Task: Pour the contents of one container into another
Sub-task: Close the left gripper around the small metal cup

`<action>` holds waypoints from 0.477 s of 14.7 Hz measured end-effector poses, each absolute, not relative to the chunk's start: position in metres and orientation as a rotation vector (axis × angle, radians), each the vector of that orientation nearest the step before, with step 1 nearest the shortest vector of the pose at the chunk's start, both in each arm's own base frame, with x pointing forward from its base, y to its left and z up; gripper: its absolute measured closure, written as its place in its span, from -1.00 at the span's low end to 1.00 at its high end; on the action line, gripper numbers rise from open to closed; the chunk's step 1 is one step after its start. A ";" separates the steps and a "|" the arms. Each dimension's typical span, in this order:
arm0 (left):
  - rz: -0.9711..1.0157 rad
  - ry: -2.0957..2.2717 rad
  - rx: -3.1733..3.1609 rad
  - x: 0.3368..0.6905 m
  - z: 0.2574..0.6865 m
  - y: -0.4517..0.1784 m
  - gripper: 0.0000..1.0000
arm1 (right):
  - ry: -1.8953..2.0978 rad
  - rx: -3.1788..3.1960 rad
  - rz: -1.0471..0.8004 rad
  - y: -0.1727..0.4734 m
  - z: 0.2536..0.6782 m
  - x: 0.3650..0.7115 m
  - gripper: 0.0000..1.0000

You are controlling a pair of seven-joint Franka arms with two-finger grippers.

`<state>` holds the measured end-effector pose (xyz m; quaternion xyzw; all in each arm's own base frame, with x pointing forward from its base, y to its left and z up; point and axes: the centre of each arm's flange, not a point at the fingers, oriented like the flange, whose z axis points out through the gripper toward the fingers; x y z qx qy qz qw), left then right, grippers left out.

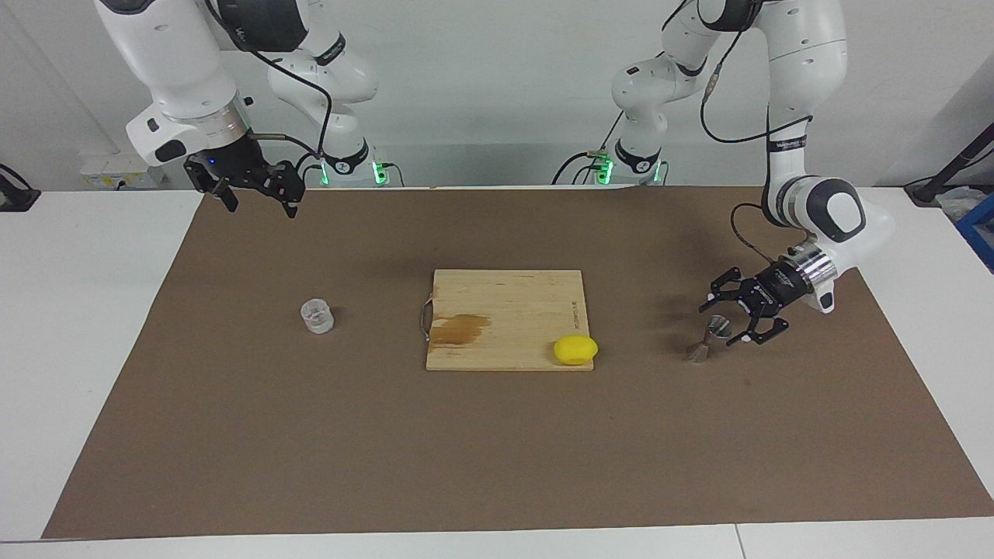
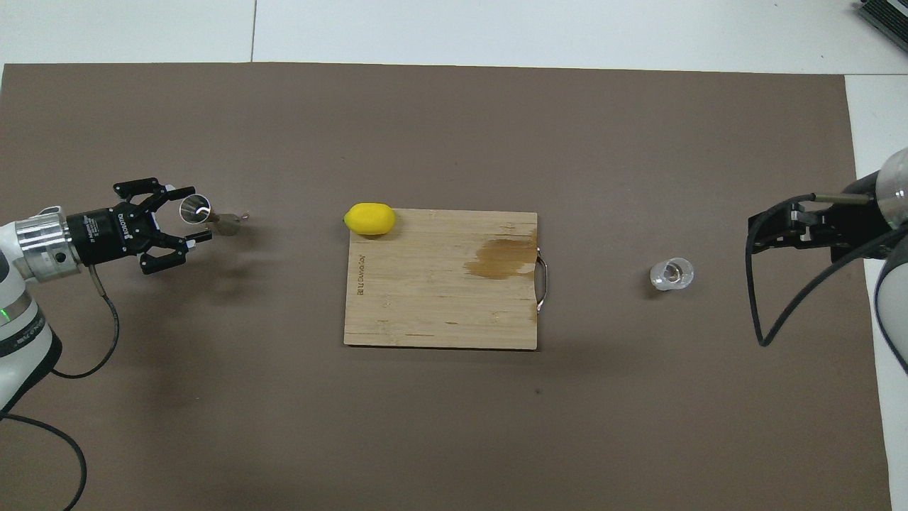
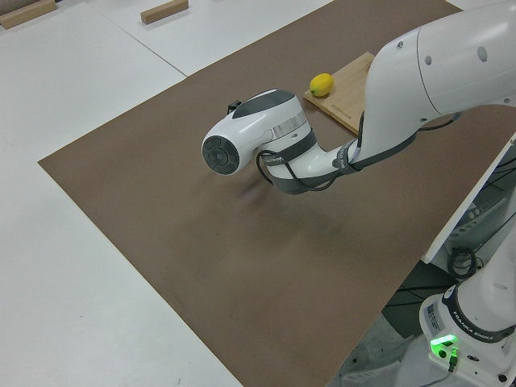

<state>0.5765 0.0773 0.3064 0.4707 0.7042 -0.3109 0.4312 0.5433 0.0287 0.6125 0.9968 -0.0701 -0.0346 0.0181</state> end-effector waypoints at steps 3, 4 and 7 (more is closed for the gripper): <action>-0.772 1.746 1.168 0.579 0.307 0.071 -0.63 | -0.232 3.095 -0.108 0.024 0.613 0.544 -1.00; -0.771 1.746 1.169 0.579 0.307 0.070 -0.62 | -0.234 3.095 -0.108 0.023 0.613 0.544 -1.00; -0.765 1.748 1.169 0.579 0.307 0.071 -0.61 | -0.234 3.095 -0.108 0.023 0.613 0.544 -1.00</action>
